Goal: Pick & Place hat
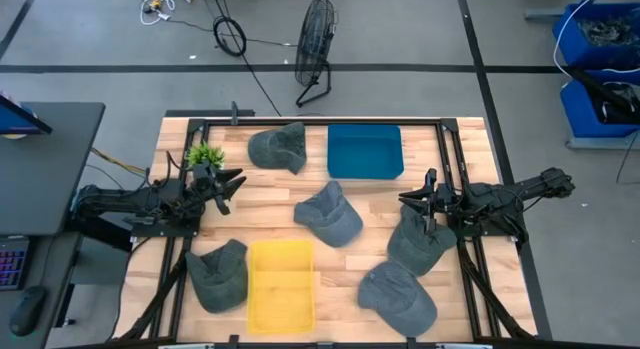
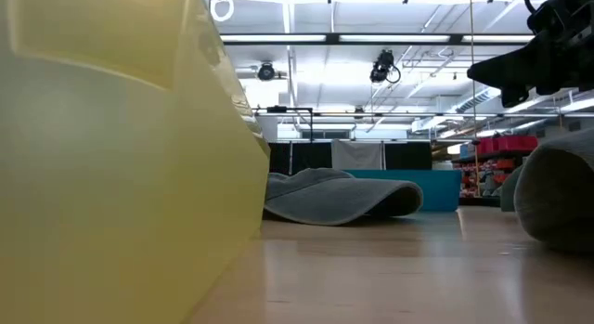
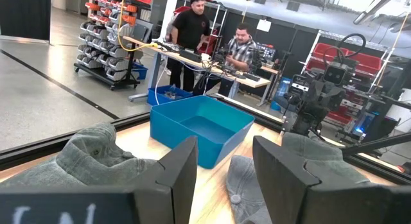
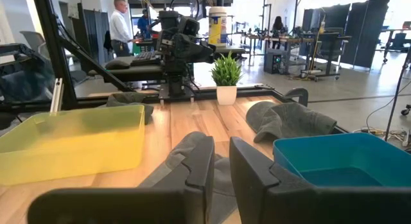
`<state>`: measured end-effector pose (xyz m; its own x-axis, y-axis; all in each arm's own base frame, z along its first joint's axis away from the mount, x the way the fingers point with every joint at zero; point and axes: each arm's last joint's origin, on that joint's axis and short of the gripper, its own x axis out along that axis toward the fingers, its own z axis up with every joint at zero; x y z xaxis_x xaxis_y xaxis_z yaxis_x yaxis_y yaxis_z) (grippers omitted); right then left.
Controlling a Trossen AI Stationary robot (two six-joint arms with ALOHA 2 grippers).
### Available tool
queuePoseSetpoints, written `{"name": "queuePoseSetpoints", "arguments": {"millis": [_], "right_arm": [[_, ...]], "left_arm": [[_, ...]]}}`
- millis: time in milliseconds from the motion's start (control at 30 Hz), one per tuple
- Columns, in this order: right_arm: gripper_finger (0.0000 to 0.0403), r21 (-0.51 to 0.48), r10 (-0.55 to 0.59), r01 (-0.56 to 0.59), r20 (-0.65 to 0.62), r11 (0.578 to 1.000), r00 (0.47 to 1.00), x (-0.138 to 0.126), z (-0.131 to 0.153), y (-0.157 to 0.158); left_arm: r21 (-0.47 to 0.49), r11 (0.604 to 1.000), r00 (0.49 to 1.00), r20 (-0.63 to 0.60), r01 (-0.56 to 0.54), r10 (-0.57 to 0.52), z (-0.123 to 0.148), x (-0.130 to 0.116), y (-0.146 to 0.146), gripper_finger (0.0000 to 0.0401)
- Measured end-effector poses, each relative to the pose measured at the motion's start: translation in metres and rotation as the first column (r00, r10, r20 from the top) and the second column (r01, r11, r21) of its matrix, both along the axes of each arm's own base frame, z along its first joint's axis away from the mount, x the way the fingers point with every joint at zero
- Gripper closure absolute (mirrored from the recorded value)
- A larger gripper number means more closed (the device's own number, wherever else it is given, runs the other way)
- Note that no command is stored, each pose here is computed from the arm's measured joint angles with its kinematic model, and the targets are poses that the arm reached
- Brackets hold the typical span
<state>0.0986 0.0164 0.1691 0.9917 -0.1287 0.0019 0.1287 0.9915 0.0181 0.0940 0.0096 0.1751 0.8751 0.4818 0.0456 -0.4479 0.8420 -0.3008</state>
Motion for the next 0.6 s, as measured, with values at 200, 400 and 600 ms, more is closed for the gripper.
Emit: {"name": "queuePoseSetpoints", "arguments": {"millis": [200, 400, 600], "right_arm": [[0.0349, 0.0, 0.0, 0.0, -0.001, 1.0, 1.0, 0.0, -0.0002, 0.0], [0.0349, 0.0, 0.0, 0.0, 0.0, 1.0, 1.0, 0.0, -0.0001, 0.0], [0.0349, 0.0, 0.0, 0.0, -0.001, 1.0, 1.0, 0.0, -0.0002, 0.0]], "left_arm": [[0.001, 1.0, 1.0, -0.021, -0.002, 0.002, -0.0016, 0.0013, 0.0, 0.0245], [0.001, 1.0, 1.0, -0.023, -0.001, 0.001, -0.0018, 0.0014, 0.0, 0.0245], [0.001, 1.0, 1.0, -0.022, -0.001, 0.001, -0.0017, 0.0014, 0.0, 0.0245]]}}
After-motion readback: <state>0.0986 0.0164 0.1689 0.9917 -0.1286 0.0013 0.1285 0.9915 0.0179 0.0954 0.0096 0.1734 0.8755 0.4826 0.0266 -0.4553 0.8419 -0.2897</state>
